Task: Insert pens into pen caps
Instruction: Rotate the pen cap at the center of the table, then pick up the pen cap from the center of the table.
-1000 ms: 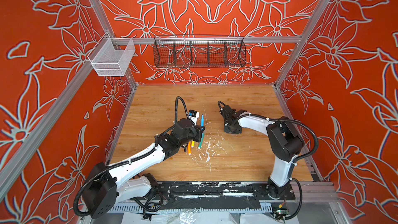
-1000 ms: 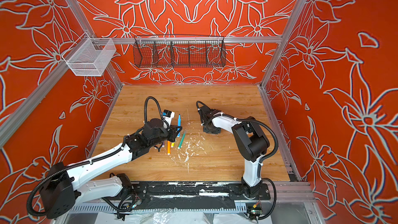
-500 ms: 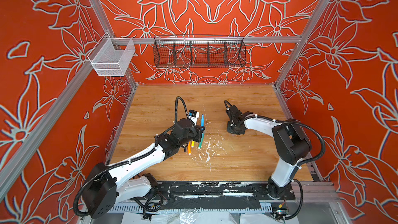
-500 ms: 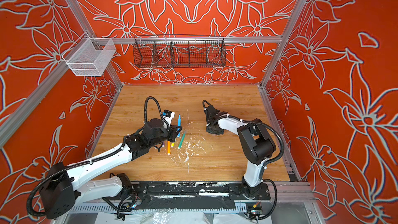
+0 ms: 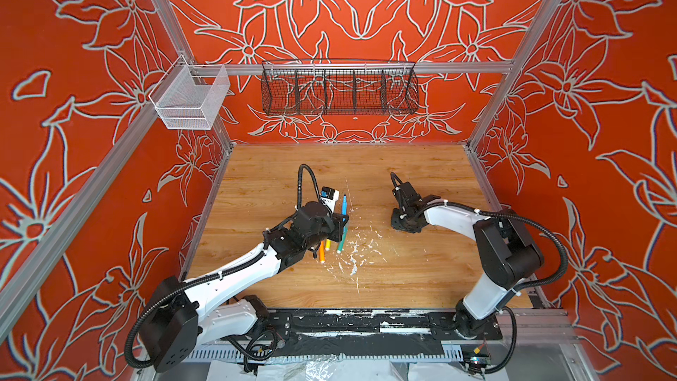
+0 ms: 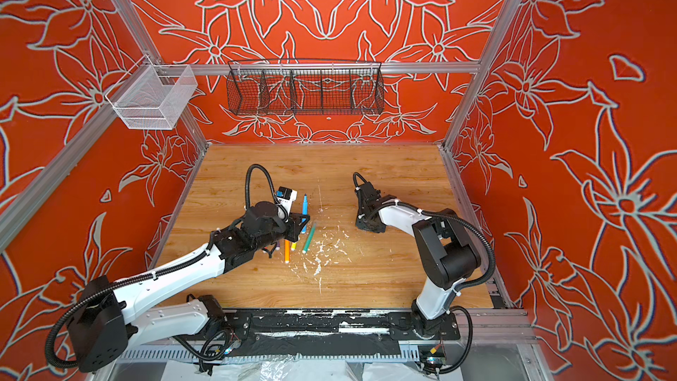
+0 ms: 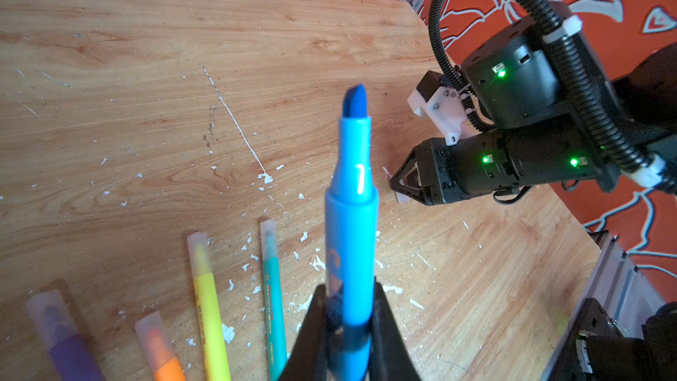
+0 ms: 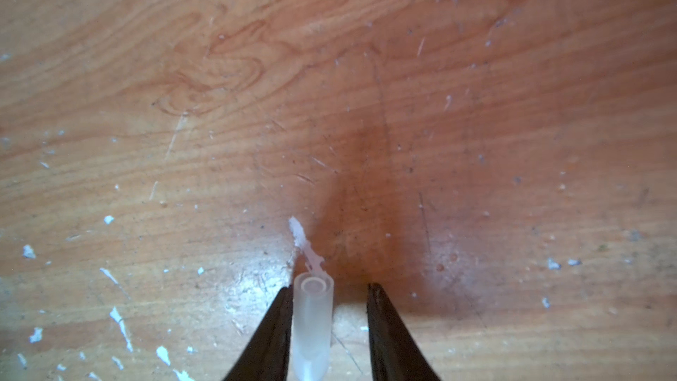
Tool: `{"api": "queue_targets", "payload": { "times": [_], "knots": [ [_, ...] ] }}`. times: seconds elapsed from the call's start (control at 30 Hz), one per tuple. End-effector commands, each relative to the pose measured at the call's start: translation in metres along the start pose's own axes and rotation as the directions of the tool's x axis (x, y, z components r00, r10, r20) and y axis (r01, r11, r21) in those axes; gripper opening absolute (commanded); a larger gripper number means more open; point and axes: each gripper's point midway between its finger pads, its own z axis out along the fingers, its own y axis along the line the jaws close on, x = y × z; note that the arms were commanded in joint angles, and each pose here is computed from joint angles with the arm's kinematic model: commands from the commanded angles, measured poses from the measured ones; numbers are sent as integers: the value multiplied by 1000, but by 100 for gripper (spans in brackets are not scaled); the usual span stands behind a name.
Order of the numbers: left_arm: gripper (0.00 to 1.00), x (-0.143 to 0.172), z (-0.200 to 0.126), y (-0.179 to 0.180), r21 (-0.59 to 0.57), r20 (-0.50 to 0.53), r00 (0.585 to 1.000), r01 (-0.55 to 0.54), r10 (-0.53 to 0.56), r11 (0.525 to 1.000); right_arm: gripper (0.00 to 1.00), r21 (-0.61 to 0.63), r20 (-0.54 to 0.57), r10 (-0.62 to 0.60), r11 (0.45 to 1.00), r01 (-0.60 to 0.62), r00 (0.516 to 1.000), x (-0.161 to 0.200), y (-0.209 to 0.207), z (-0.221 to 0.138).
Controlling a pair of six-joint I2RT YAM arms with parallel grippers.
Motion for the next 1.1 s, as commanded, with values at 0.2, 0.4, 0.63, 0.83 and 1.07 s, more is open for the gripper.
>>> {"api": "queue_targets", "payload": {
  "times": [0.2,0.4,0.63,0.83,1.07],
  "knots": [
    [0,-15,-8,-7,19,42,999,-4,4,1000,36,94,-156,-38,994,53,987,46,-23,10],
    [0,-16,-11,-7,19,49,999,-4,3,1000,28,131,-165,-55,988,77,985,47,-24,14],
    [0,-16,-9,-7,21,44,999,-4,3,1000,24,148,-176,-65,985,91,982,49,-24,17],
    [0,-15,-9,-5,13,46,999,-5,4,1000,17,140,-182,-70,985,97,981,51,-21,19],
    [0,-14,-6,-13,51,29,1000,-1,0,999,16,127,-137,-67,988,85,988,44,-19,9]
  ]
}}
